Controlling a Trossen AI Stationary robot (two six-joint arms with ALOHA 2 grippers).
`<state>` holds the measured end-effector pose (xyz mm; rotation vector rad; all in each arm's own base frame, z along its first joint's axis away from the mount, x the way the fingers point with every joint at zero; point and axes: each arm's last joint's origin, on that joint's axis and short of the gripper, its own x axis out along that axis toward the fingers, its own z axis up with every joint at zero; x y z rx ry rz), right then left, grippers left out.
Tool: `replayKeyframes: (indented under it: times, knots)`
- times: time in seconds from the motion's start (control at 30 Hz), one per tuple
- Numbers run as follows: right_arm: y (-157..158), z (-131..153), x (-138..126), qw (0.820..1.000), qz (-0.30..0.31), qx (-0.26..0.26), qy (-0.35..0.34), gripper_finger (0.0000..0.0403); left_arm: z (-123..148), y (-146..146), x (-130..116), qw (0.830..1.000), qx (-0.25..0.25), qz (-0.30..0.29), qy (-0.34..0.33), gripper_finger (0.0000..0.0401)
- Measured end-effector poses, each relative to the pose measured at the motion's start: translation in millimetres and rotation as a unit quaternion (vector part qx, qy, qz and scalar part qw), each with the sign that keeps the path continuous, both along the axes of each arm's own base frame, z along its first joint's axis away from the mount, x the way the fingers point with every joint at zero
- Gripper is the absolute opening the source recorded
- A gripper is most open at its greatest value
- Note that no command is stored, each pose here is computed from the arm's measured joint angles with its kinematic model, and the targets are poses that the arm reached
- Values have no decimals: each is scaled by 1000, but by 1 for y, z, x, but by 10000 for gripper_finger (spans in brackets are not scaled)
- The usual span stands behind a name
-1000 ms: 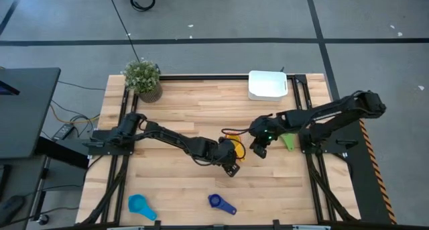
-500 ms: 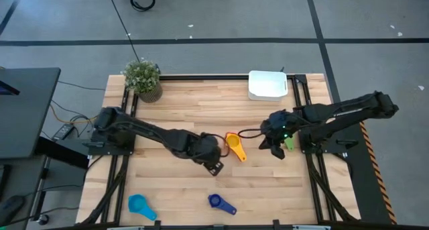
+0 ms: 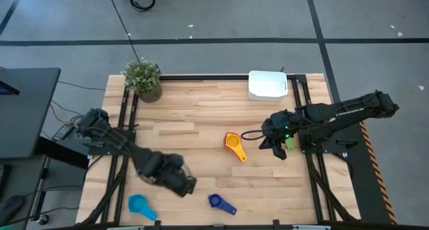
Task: Nest measuring cups in basket
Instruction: Move the light blue measuring cup to the center of the table
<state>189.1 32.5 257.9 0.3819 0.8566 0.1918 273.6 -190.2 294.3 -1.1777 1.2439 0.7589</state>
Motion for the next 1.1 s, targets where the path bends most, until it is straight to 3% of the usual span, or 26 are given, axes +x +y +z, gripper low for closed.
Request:
replayKeyframes:
  times: [0.3,0.47,0.8,1.1]
  knots:
    - [0,2,1,1000,-5,8,-7,9,-2,-42,-49,993,-2,91,78,59]
    - [0,2,1,1000,-10,13,-7,9,-4,-57,-65,994,3,70,80,59]
    - [1,7,5,999,-16,29,-37,9,-8,-60,-74,995,21,47,87,59]
    - [1,8,6,998,-17,32,-45,9,-46,-60,-85,978,-14,52,201,63]
